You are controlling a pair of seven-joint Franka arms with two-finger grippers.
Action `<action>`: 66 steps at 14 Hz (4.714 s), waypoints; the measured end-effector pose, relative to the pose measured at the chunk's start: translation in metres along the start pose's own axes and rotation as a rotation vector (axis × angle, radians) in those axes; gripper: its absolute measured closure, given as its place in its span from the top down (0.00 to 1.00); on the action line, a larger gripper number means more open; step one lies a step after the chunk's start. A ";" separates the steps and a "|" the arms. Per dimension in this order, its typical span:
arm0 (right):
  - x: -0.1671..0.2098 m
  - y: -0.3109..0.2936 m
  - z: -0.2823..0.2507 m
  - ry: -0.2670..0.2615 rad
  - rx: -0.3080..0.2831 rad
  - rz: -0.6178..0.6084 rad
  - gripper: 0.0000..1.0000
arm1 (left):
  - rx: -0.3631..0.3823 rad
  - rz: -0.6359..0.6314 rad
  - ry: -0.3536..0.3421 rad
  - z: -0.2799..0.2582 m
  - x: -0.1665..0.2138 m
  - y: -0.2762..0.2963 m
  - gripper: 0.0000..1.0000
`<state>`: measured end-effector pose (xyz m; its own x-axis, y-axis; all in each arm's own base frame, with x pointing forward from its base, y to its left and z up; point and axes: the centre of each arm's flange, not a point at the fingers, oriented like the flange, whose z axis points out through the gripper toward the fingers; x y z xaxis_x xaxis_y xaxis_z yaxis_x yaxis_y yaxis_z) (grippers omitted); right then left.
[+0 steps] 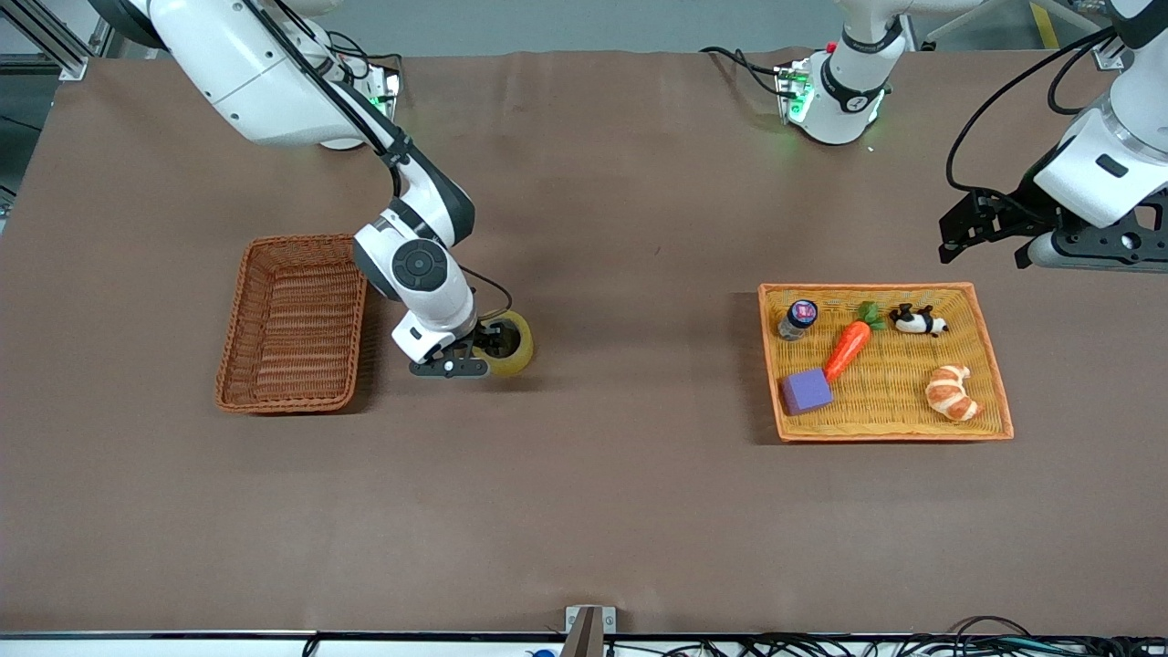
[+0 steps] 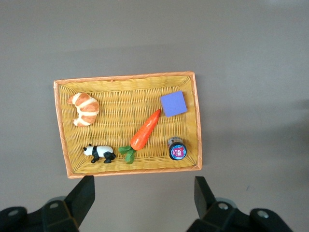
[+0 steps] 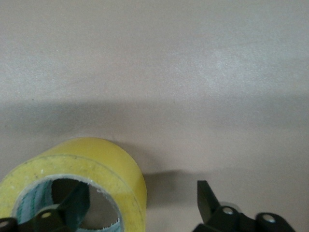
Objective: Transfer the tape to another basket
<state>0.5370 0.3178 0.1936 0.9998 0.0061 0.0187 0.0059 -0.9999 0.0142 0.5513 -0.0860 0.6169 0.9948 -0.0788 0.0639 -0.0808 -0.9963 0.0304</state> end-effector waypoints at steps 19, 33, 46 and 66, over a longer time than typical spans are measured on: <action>0.071 0.137 -0.120 -0.070 -0.064 0.066 0.22 | 0.024 -0.025 -0.015 0.014 0.006 -0.001 1.00; -0.022 0.349 -0.076 -0.048 -0.070 -0.083 0.22 | 0.044 -0.005 -0.016 0.015 0.006 0.008 1.00; -0.061 0.342 -0.020 -0.044 -0.055 -0.114 0.31 | 0.031 -0.019 -0.077 0.010 -0.001 0.006 1.00; 0.004 0.339 -0.434 -0.122 0.002 0.045 1.00 | 0.048 -0.030 -0.081 0.014 0.002 0.004 1.00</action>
<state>0.5351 -0.0154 0.6319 0.9939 -0.0408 -0.1021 -0.0395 -0.9991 0.0144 0.5538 -0.0902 0.6032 0.9987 -0.0490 -0.0171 -0.0493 -0.9986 -0.0172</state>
